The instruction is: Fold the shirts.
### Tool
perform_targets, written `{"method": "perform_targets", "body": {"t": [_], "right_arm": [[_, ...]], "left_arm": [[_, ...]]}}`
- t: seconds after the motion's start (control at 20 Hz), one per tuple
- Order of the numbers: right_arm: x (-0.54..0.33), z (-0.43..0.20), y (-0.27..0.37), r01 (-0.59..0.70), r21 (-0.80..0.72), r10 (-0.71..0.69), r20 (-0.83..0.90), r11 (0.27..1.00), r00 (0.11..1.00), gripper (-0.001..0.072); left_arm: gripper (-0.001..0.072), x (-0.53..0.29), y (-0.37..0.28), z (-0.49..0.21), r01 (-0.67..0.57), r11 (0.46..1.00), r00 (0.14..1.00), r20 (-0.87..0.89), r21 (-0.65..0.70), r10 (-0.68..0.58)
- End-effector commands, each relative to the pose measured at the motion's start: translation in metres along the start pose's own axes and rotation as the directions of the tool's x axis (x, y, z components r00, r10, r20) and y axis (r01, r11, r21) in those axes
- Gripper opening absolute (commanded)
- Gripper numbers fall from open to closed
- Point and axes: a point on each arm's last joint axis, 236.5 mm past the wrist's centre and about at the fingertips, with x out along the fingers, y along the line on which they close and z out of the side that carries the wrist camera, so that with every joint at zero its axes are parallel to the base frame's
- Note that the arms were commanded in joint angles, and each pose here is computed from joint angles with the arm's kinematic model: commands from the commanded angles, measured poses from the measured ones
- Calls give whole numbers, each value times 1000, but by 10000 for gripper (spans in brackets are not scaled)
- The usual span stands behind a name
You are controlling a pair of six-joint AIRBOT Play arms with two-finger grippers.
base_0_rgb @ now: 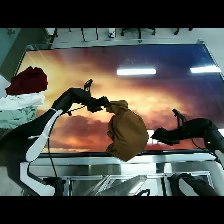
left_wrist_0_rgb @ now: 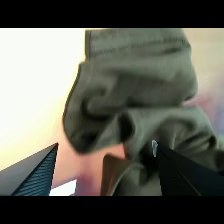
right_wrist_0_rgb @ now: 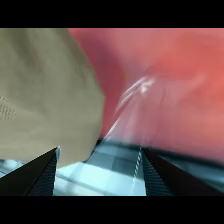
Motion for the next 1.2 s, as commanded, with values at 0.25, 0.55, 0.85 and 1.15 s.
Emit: {"method": "perform_targets", "body": {"t": [0.25, 0.55, 0.85, 1.15], "right_arm": [[72, -12, 12, 24, -40, -27, -72, 999, 997, 571], [49, 34, 46, -15, -131, 21, 43, 991, 999, 23], [-174, 98, 190, -44, -498, 262, 378, 866, 888, 23], [-421, -4, 332, 312, -735, 549, 664, 602, 507, 23]], "left_arm": [[13, 52, -18, 7, 48, 998, 993, -109, 43, -43], [11, 3, -67, 43, 106, 986, 994, 3, 129, -107], [11, -291, -216, 96, 145, 877, 814, 448, 459, -369], [11, -541, -265, -29, -86, 803, 469, 735, 590, -490]]}}
